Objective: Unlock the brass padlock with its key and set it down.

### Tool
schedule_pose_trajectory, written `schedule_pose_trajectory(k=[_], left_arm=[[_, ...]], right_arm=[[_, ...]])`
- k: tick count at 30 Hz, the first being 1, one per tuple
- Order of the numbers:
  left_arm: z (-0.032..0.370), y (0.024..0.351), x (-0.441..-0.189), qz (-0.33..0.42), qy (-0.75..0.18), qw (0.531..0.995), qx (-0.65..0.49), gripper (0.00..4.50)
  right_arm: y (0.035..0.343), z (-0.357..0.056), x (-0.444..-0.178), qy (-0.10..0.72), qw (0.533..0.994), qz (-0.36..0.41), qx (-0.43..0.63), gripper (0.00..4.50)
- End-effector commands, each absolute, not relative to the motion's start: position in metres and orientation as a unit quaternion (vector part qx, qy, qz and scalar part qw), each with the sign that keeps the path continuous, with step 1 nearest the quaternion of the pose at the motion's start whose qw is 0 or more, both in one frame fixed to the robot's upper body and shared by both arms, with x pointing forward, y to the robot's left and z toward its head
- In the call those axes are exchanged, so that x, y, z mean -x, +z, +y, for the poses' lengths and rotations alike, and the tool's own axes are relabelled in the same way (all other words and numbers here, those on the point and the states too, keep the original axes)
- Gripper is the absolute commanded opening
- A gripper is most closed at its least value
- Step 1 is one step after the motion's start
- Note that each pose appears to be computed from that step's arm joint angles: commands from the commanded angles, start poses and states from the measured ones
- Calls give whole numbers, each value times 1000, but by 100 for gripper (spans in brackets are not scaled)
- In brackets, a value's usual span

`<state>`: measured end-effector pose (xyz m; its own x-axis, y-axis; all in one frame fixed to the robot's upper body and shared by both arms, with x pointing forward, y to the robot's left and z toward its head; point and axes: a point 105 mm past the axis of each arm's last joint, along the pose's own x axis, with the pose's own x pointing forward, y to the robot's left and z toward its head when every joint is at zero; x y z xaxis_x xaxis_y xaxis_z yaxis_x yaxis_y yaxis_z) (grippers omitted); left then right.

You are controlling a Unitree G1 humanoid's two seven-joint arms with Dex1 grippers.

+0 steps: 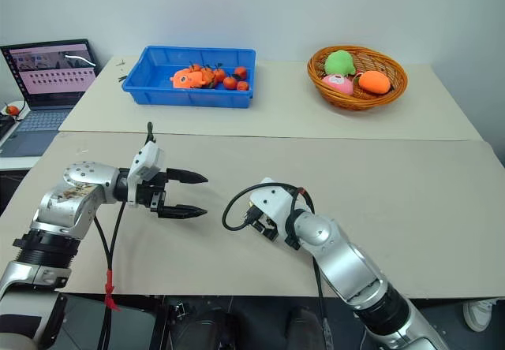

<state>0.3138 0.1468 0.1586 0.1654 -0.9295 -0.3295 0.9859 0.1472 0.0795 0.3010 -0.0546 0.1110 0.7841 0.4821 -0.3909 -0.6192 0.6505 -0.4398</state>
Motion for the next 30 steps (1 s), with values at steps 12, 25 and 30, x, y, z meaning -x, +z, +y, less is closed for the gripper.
schedule_pose_trajectory(k=[12, 25, 30], left_arm=[[147, 171, -319, 96, -644, 743, -157, 450], [145, 177, -323, 92, -640, 746, -161, 450], [147, 180, -323, 92, -637, 747, -164, 450]], right_arm=[[127, -45, -303, 205, 960, 144, 123, 442], [92, -47, -300, 186, 955, 185, 139, 442], [88, -50, -307, 175, 957, 185, 138, 442]])
